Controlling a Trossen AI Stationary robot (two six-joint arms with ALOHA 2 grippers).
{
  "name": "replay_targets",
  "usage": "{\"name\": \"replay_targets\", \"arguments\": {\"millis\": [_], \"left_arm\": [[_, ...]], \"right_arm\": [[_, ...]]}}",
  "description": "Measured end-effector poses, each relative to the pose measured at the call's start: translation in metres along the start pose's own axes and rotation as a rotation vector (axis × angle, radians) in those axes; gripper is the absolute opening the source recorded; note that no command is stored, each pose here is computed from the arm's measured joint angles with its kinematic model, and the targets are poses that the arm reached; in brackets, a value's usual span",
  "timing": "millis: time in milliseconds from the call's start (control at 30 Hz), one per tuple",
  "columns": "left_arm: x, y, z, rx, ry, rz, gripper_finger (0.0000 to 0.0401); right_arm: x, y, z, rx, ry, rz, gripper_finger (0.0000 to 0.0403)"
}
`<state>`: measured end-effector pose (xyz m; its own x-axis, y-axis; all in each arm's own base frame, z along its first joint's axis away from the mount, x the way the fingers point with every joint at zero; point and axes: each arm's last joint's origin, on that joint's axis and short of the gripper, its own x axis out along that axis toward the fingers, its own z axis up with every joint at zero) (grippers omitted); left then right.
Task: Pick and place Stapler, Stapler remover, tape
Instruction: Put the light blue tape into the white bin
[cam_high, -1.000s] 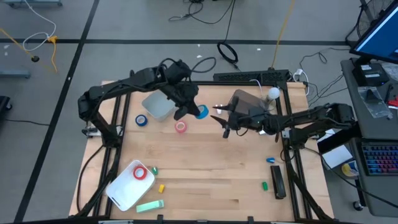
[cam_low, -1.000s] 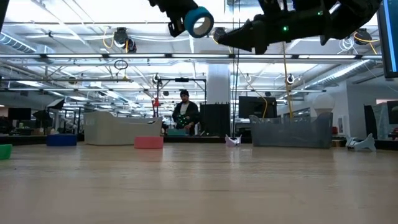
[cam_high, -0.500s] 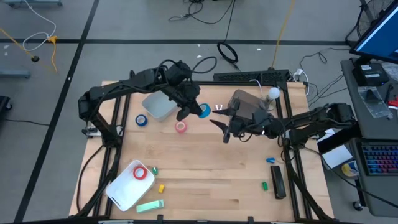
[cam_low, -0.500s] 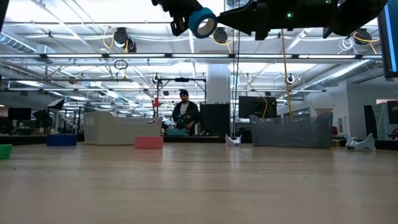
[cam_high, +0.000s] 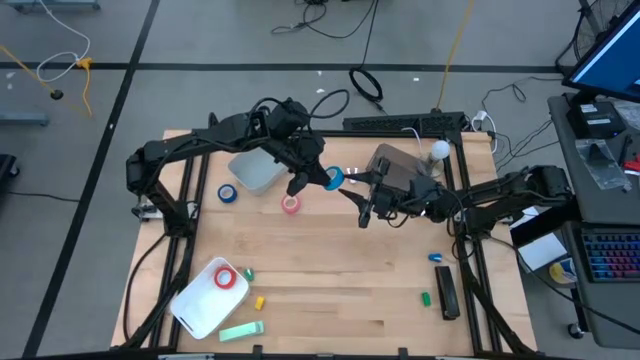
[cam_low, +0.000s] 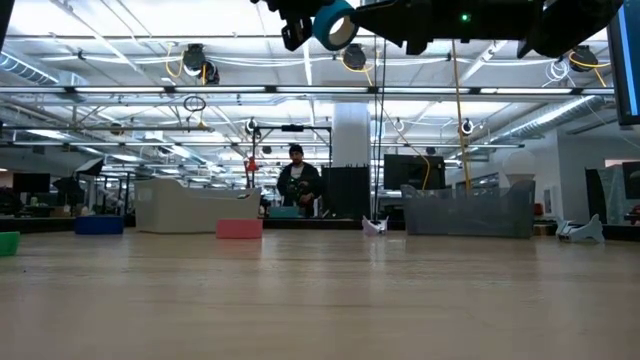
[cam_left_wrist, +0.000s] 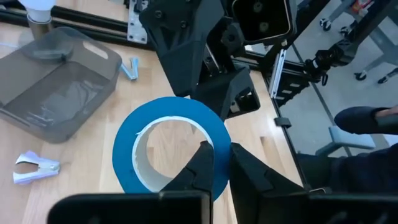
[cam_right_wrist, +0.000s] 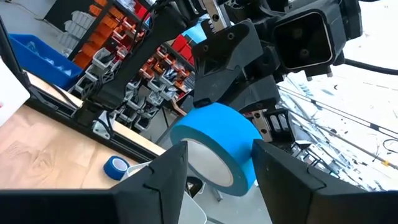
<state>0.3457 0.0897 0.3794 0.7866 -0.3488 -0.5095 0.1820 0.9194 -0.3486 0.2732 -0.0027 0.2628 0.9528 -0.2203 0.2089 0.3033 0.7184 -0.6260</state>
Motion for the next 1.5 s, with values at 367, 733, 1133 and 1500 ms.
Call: {"name": "replay_targets", "arguments": {"millis": [367, 733, 1133, 1500], "left_arm": [[0.008, -0.013, 0.002, 0.03, -0.007, -0.026, 0.0027], [0.011, -0.019, 0.005, 0.043, -0.031, -0.058, 0.003], [0.017, -0.022, 0.004, 0.049, -0.023, -0.061, 0.0034], [0.019, -0.018, 0.003, 0.051, -0.015, -0.057, 0.0034]], "right_arm": [[0.0, -0.002, 0.003, -0.024, -0.026, -0.024, 0.0171], [0.0, -0.004, 0.0, -0.048, 0.033, -0.084, 0.0171], [0.0, -0.007, 0.004, -0.041, -0.005, -0.108, 0.0144], [-0.001, -0.005, 0.005, -0.006, -0.022, -0.089, 0.0061]]}}
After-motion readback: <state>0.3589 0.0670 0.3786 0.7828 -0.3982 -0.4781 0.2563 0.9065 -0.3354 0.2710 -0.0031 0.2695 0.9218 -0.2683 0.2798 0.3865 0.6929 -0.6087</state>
